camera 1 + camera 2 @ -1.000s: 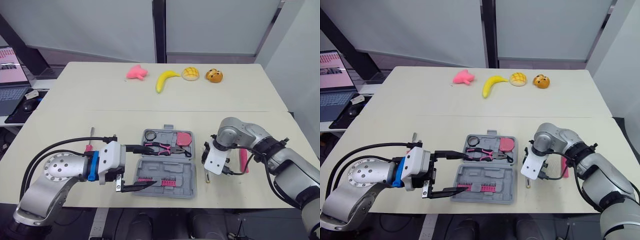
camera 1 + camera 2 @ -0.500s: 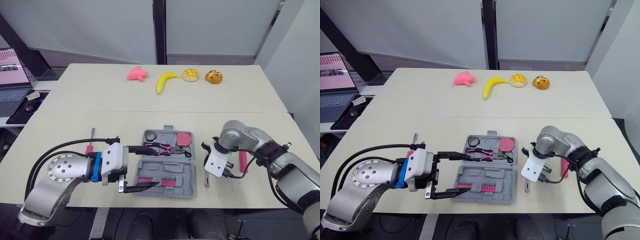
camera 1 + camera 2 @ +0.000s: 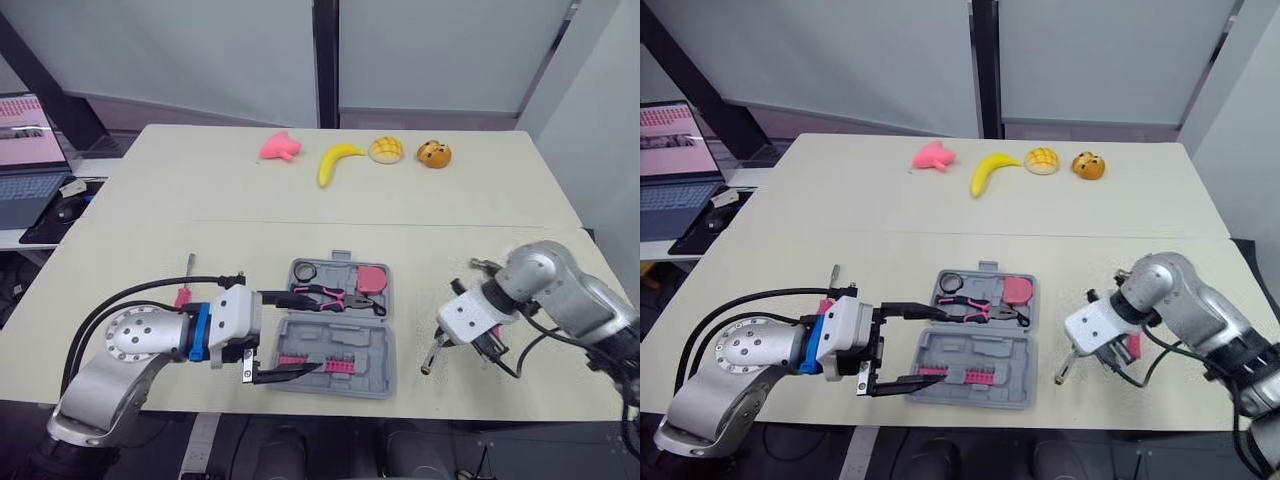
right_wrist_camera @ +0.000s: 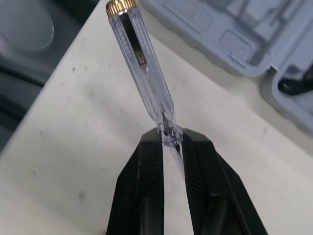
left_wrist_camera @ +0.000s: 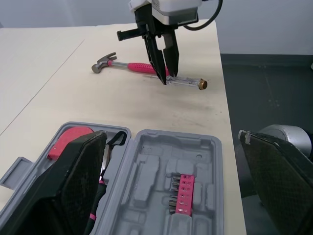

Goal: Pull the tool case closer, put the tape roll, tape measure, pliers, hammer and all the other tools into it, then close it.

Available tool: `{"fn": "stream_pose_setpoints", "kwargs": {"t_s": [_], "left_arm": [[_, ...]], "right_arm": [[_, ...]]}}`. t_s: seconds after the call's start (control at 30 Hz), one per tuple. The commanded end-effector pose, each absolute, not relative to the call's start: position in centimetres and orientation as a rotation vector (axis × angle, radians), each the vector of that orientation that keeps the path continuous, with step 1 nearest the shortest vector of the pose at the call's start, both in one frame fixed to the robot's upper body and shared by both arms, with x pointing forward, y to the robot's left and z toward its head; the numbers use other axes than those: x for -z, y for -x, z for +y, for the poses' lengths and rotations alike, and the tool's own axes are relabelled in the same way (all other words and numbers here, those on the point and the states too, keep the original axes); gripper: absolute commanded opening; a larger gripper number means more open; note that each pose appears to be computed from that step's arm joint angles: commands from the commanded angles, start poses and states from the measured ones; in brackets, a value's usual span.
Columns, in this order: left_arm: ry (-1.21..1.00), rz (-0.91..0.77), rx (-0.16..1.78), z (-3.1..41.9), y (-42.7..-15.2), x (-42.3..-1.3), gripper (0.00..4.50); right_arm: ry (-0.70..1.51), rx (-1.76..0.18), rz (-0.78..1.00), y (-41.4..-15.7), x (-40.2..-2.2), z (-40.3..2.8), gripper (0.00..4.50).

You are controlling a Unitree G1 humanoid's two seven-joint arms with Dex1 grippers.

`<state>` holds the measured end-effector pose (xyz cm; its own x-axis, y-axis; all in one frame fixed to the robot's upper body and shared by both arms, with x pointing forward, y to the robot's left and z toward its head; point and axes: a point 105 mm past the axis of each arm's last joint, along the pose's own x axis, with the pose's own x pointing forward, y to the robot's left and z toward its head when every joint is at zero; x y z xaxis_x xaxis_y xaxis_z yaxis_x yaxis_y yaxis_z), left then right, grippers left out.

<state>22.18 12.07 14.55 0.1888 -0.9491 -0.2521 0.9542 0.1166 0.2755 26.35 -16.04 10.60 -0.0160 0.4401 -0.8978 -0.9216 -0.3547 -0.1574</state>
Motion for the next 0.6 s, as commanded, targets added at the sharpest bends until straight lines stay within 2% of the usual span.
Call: {"fn": "stream_pose_setpoints", "kwargs": {"t_s": [0.03,0.13,0.47,0.6], "left_arm": [[-0.426,-0.021,1.41,11.7,-22.1,-15.0,4.5],[-0.426,-0.032,1.426,11.5,-22.2,-15.0,4.5],[-0.404,-0.069,1.454,10.3,-22.7,-15.7,4.5],[-0.399,-0.069,1.463,10.0,-22.6,-15.8,4.5]], "right_arm": [[0.915,-1.416,0.687,-25.7,-11.9,-17.1,0.3],[0.65,-1.19,0.796,-25.0,-11.5,-18.7,0.3],[0.216,-0.674,0.905,-23.6,-7.7,-21.0,0.3],[0.07,-0.463,0.898,-24.5,-7.0,-21.2,0.3]]}}
